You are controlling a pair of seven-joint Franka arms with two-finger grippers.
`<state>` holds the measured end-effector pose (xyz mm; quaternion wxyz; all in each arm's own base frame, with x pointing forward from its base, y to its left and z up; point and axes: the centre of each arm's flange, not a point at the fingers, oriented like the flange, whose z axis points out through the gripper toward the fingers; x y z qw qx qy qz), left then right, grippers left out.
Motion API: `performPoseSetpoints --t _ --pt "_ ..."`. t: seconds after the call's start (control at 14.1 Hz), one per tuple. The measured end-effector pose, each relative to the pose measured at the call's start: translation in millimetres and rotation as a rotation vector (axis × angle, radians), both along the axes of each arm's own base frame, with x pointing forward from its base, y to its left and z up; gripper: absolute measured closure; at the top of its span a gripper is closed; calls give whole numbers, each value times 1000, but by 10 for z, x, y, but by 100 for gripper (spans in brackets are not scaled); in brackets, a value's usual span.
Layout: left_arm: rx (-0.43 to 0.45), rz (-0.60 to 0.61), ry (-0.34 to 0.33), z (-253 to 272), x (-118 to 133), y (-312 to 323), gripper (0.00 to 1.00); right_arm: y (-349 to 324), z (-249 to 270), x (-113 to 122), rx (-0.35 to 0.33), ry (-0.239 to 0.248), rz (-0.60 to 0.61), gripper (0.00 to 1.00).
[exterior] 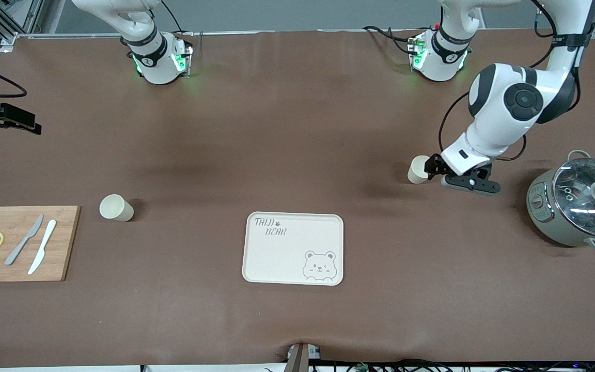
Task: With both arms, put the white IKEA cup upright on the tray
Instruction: 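Lower the left gripper around the white cup and close it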
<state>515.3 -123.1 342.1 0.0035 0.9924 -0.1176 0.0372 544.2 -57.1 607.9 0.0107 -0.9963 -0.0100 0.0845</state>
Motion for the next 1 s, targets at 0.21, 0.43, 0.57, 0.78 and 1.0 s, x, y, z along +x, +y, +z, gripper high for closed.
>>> performPoseSetpoints --t 0.21,0.43,0.57,0.78,1.0 --pt "1 2 -10 -253 -228 64 0 -90 -4 -15 1 4 -17 0" --pt "-1 4 -17 -465 -403 115 0 -64 -10 -14 2 7 -12 0" --pt "-1 11 -16 -575 -491 163 0 -61 -13 -17 2 10 -12 0" --pt "-2 27 -15 -700 -591 266 0 -56 -14 -18 2 11 -11 0" --pt "-4 39 -21 -774 -646 331 0 -55 -15 -19 2 12 -12 0"
